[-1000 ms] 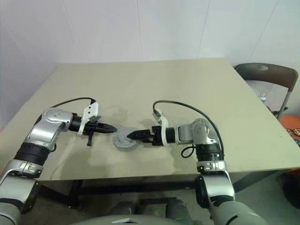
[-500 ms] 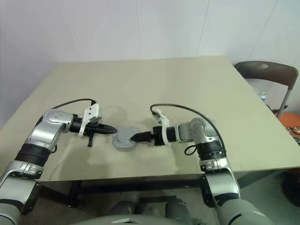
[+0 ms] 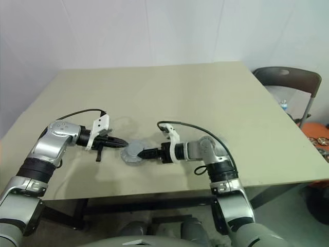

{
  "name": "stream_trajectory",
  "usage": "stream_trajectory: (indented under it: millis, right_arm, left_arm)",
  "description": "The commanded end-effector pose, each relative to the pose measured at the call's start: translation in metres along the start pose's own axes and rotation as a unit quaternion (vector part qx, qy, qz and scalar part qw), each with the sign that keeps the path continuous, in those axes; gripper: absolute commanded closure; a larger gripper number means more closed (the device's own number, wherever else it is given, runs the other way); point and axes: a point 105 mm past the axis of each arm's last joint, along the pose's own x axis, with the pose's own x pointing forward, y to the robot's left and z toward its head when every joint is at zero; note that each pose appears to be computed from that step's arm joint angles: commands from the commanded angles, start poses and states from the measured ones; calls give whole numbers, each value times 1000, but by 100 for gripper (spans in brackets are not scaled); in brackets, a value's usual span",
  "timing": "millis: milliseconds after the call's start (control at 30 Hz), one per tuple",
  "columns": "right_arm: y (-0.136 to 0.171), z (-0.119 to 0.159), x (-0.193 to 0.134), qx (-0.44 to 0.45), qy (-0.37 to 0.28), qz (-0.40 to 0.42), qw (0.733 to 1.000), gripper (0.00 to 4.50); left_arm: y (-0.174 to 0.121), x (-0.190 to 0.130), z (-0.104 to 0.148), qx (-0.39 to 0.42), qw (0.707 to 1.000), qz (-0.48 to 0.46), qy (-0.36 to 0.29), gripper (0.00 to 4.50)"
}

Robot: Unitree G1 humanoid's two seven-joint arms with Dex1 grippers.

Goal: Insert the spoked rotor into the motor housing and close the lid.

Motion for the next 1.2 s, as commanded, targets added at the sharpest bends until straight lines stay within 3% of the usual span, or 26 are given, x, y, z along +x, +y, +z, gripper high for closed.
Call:
stream_trajectory:
  millis: [33, 567, 800, 900, 1133, 1200]
  right_arm:
    - [2, 7, 3, -5, -10, -4, 1000, 4]
    - [14, 3, 11, 0, -1, 20, 1000, 4]
    - [17, 15, 12, 2, -26, 26, 999, 4]
    - [19, 19, 12, 6, -35, 33, 999, 62]
    - [19, 20, 8, 4, -32, 35, 999, 295]
    - [19, 18, 8, 2, -27, 36, 999, 312]
  left_arm:
    - [4, -3, 4, 17, 1000, 5, 10, 450]
    - [5, -7, -10, 12, 999, 2, 49, 450]
    - [7, -7, -10, 14, 999, 2, 51, 450]
    - [7, -7, -10, 14, 999, 1, 51, 450]
    - [7, -7, -10, 14, 999, 1, 52, 450]
    - [6, -7, -11, 14, 999, 1, 52, 450]
